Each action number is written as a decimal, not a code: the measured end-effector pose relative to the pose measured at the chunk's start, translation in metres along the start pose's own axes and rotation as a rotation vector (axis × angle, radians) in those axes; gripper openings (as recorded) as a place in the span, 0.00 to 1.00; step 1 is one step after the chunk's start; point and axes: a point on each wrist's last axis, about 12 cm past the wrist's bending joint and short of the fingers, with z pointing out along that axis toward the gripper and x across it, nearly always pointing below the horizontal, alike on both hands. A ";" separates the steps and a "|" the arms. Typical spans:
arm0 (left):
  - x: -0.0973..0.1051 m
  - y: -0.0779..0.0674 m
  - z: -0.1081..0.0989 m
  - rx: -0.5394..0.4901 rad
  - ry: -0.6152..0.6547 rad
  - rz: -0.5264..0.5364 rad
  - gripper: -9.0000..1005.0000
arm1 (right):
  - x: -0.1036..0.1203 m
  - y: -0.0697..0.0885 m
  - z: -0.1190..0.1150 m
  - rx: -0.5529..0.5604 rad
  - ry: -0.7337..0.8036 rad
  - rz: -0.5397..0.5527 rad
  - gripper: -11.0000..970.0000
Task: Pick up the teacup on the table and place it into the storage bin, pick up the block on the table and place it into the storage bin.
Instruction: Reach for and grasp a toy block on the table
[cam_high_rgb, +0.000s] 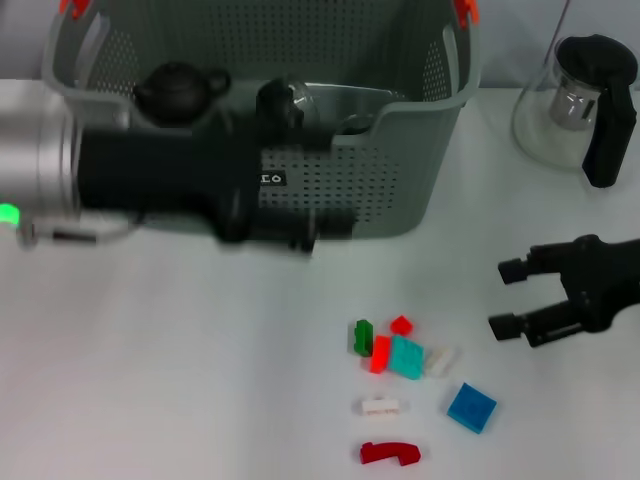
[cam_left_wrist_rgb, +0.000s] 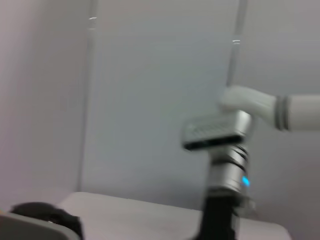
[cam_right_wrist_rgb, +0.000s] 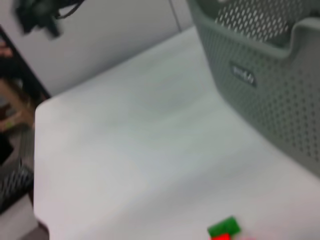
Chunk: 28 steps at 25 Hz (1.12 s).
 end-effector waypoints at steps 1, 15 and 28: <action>0.008 -0.005 -0.001 0.010 -0.006 0.008 0.92 | 0.000 0.000 0.000 0.000 0.000 0.000 0.98; 0.064 -0.024 -0.015 -0.021 -0.008 -0.048 0.92 | -0.046 0.007 0.027 0.001 0.424 0.105 0.98; 0.077 -0.022 -0.016 -0.023 0.100 -0.054 0.92 | -0.073 0.025 0.083 0.057 0.648 0.107 0.98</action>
